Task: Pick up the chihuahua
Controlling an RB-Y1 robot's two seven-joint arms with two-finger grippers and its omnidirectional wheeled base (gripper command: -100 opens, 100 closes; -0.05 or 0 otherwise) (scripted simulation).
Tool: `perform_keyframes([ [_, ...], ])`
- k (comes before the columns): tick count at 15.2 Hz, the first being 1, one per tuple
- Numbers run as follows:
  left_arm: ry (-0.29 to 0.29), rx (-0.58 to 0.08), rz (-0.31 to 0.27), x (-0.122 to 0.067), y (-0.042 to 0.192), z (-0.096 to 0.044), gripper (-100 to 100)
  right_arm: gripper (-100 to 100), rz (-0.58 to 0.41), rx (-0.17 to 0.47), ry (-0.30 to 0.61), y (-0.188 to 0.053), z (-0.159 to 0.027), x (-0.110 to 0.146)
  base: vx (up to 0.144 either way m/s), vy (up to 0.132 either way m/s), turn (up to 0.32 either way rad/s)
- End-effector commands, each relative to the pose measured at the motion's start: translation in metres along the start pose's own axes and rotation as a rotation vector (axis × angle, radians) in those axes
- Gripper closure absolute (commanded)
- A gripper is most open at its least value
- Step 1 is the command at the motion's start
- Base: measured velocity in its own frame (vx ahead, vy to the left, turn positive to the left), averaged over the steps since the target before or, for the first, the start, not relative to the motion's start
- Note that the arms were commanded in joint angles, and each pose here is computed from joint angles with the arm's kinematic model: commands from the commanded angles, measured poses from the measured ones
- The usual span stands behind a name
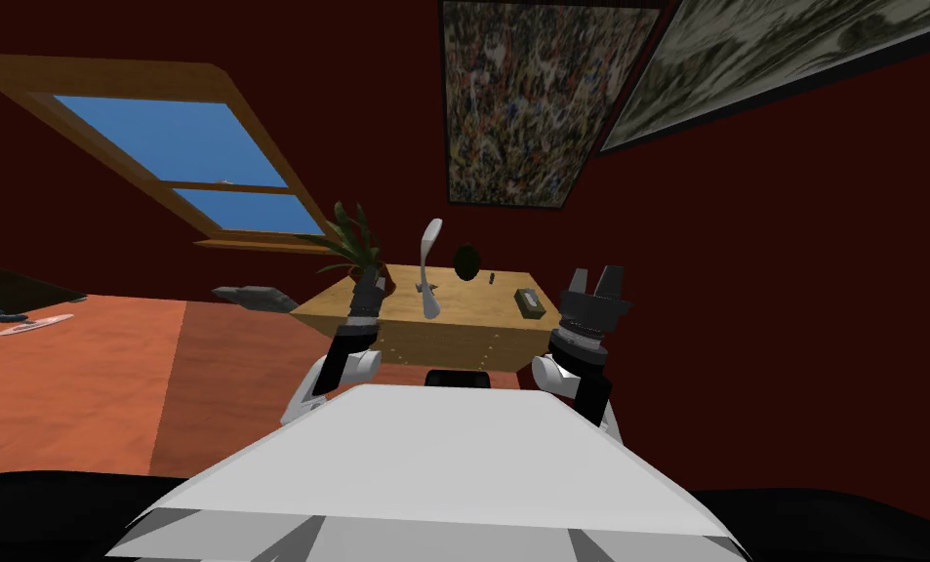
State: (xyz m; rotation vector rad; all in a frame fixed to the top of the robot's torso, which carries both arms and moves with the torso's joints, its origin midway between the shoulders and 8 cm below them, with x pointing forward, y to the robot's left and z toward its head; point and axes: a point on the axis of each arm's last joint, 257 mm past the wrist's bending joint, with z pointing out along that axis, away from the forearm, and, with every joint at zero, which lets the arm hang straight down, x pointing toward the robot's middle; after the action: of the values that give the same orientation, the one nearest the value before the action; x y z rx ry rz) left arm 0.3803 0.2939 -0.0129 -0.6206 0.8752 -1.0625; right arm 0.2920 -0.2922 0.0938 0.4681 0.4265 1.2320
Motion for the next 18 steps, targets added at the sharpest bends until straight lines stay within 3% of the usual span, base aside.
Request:
perform_keyframes([
  [1,0.013,-0.027,-0.005,0.003,0.009,0.002,-100,0,0.000,0.000,0.000,0.000,0.000,0.000,-0.009,0.033,-0.062],
  [13,0.068,-0.223,-0.055,0.009,0.075,0.023,-100,0,0.000,0.000,0.000,0.000,0.000,0.000,-0.010,0.035,-0.104],
  [18,0.072,-0.293,-0.065,0.009,0.095,0.024,-100,0,0.000,0.000,0.000,0.000,0.000,0.000,-0.010,0.033,-0.088],
])
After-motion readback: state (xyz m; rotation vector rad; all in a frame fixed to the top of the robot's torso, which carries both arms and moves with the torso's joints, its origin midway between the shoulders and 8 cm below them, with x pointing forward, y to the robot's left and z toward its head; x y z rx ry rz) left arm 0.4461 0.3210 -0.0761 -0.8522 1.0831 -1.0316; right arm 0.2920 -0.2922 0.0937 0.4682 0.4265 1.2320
